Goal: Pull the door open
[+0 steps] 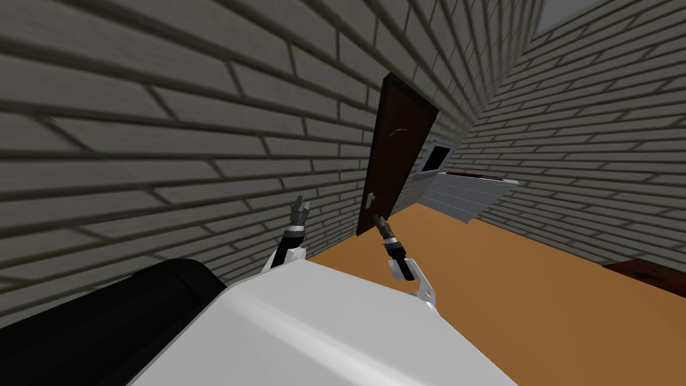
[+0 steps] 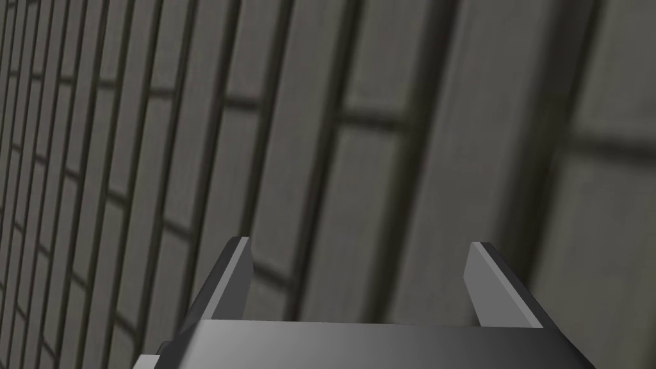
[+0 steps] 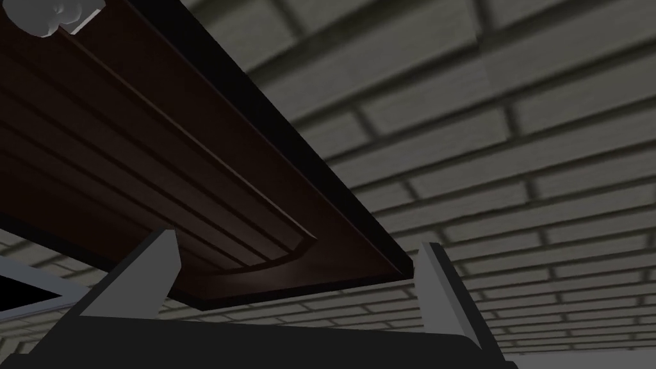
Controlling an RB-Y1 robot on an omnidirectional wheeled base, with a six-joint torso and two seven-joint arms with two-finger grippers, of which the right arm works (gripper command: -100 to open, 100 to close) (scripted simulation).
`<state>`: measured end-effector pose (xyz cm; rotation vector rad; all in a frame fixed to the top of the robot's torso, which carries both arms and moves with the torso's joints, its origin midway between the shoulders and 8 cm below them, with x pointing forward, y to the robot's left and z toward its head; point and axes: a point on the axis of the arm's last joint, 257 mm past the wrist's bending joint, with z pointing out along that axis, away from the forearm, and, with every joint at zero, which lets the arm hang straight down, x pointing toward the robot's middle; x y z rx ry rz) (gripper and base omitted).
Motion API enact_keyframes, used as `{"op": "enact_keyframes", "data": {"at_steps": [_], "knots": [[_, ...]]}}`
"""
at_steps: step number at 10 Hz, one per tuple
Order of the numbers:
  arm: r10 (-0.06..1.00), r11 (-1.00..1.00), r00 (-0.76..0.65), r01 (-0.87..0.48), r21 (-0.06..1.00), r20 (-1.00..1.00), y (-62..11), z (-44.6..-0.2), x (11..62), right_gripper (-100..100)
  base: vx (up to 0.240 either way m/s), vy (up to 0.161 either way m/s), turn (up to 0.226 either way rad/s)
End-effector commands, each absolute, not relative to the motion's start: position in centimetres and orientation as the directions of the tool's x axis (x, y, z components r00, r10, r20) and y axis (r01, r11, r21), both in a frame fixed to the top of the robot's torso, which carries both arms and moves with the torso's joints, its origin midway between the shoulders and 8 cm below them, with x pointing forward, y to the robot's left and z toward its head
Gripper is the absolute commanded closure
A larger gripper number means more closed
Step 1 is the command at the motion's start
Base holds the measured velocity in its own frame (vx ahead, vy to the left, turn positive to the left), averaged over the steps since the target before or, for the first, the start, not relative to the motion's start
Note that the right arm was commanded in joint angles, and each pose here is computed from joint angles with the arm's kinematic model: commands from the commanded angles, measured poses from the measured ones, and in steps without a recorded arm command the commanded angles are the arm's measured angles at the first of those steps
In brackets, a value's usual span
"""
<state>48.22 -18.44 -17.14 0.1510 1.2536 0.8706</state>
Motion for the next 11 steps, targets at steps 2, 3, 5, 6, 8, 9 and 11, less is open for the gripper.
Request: {"op": "enact_keyframes", "data": {"at_steps": [2,3,5,6,8,9,11], "knots": [[0.594,0.712,0.041,-0.491,0.502,-0.803,-18.3,-18.4,48.9,-100,0.094,-0.059,0.038],[0.575,0.723,0.039,-0.491,0.486,-0.817,-18.2,-18.9,49.2,-100,0.089,-0.068,0.03],[0.536,0.744,0.034,-0.491,0.453,-0.844,-18.2,-19.8,49.7,-100,0.083,-0.066,0.036],[0.516,0.754,0.032,-0.492,0.436,-0.856,-18.1,-20.3,50.0,-100,0.091,-0.064,0.033],[0.475,0.772,0.028,-0.493,0.401,-0.88,-18.1,-21.3,50.5,-100,0.09,-0.063,0.04],[0.455,0.78,0.027,-0.494,0.384,-0.89,-18.1,-21.7,50.7,-100,0.085,-0.066,0.038],[0.415,0.795,0.023,-0.496,0.35,-0.909,-18.2,-22.5,51.2,-100,0.095,-0.072,0.032]]}}
